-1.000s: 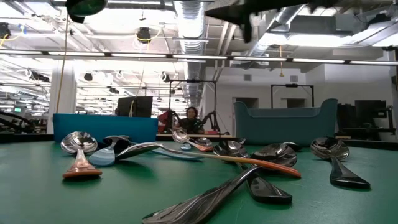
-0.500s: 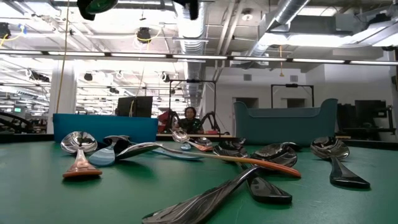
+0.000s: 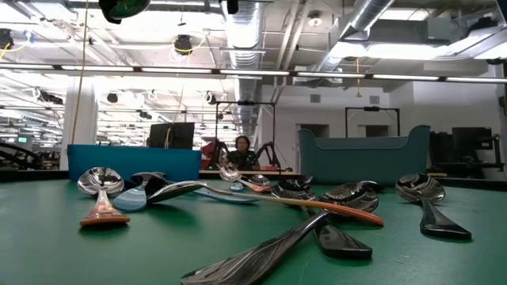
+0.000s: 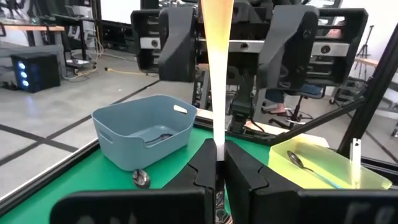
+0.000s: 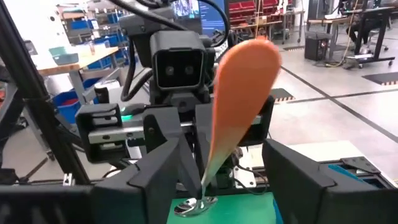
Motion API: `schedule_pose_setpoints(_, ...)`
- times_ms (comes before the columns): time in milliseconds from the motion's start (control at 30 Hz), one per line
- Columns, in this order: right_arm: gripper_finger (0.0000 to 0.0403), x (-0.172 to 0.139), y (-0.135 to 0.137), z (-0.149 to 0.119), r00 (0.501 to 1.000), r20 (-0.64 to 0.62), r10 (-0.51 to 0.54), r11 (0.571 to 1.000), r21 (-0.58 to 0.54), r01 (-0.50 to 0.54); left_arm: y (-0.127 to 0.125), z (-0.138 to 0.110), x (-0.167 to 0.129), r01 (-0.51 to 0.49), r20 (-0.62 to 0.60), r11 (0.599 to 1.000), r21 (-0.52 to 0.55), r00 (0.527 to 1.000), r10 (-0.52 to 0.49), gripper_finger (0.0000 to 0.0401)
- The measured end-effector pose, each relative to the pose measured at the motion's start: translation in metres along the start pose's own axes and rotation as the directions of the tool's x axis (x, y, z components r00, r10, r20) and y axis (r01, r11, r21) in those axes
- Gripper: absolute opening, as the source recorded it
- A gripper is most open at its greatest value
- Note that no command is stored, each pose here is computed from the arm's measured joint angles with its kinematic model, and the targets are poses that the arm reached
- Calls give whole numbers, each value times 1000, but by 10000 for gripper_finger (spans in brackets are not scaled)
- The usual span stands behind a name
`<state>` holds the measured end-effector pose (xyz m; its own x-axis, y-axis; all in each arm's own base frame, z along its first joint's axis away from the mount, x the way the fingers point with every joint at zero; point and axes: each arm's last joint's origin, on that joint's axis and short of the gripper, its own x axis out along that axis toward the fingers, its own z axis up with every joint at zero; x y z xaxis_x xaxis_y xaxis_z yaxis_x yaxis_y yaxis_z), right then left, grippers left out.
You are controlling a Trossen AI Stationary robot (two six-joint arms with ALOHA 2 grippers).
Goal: Sort silverware by color (type)
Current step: Put the orange spoon into the dark blue bin
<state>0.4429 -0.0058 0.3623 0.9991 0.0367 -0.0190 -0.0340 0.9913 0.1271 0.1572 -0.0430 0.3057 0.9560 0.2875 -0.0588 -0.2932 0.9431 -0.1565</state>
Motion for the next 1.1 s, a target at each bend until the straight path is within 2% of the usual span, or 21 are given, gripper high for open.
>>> schedule_pose_setpoints(167,181,0,-3,2,1000,13,-6,1000,3,5,3,1,2,-7,1,1000,3,1000,7,0)
schedule_pose_setpoints(433,22,0,-3,0,1000,-5,-8,1000,10,8,4,-4,19,4,-23,1000,13,1000,-4,2)
schedule_pose_setpoints(467,14,0,-4,0,1000,-10,-9,1000,16,10,3,-5,22,10,-29,1000,13,1000,-10,2)
schedule_pose_setpoints(600,11,-1,-7,-2,999,-33,-17,997,70,19,2,-8,29,5,-31,1000,5,1000,-5,2)
schedule_pose_setpoints(867,7,-1,-7,-3,998,-56,-30,995,88,35,3,-7,28,-10,-22,1000,1,1000,10,1)
schedule_pose_setpoints(1000,7,-2,-10,-5,994,-67,-84,992,86,90,3,-8,28,-13,-23,1000,-8,1000,13,1)
schedule_pose_setpoints(1100,7,-2,-17,-6,991,-82,-110,989,87,117,4,-8,28,-25,-25,999,24,999,25,5)
